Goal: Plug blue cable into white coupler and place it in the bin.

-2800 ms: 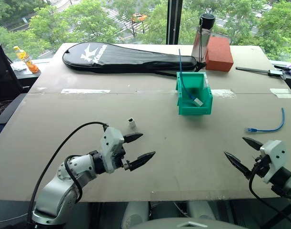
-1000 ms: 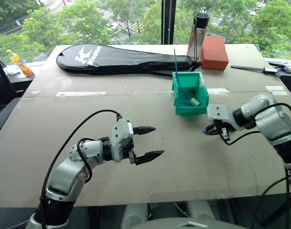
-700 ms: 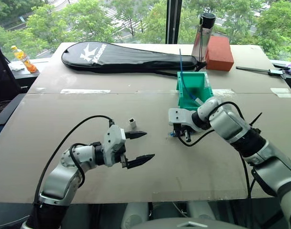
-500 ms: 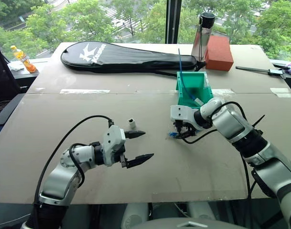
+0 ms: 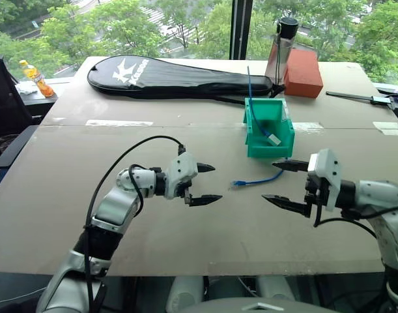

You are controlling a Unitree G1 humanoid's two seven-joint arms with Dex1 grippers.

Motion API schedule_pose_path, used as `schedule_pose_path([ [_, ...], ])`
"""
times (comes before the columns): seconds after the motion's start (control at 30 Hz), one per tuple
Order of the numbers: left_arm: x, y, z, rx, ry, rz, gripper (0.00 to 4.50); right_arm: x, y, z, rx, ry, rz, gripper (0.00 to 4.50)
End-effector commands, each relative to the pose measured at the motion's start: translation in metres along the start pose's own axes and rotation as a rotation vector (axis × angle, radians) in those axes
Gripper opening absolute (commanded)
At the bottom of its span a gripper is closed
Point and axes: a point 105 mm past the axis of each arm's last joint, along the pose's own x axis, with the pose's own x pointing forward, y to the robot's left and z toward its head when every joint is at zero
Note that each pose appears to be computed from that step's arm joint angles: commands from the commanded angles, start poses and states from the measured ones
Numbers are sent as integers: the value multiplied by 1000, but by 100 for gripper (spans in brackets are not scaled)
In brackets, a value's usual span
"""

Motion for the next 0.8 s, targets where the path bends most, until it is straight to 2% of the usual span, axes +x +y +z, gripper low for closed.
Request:
schedule_pose_path([
  [0.03, 10, 10, 7, 53, -1, -32, 450, -17, 6, 15, -51, -72, -91, 423],
  [0.23, 39, 14, 5, 83, 31, -92, 450, -28, 11, 0, -22, -28, -189, 423],
  [0.27, 43, 13, 2, 97, 46, -107, 408, -29, 12, -2, -14, -27, -197, 427],
  [0.37, 47, 11, -8, 111, 89, -149, 365, -30, 13, -3, -4, -25, -221, 427],
  [0.4, 48, 10, -8, 114, 93, -162, 317, -30, 14, -3, 1, -26, -230, 427],
  [0.5, 48, 11, -9, 119, 96, -180, 248, -30, 16, -5, 26, -25, -250, 427],
  [0.57, 47, 11, -8, 120, 91, -181, 165, -28, 21, -10, 103, -15, -250, 427],
  [0.6, 47, 11, -8, 120, 89, -184, 146, -25, 24, -11, 122, -15, -239, 427],
  [0.67, 47, 10, -8, 124, 81, -184, 45, -21, 26, -12, 166, -22, -245, 427],
  [0.7, 47, 10, -6, 127, 72, -183, 13, -20, 24, -12, 191, -30, -256, 427],
  [0.8, 48, 8, 3, 141, 18, -180, 2, -13, 22, -9, 261, -69, -273, 427],
])
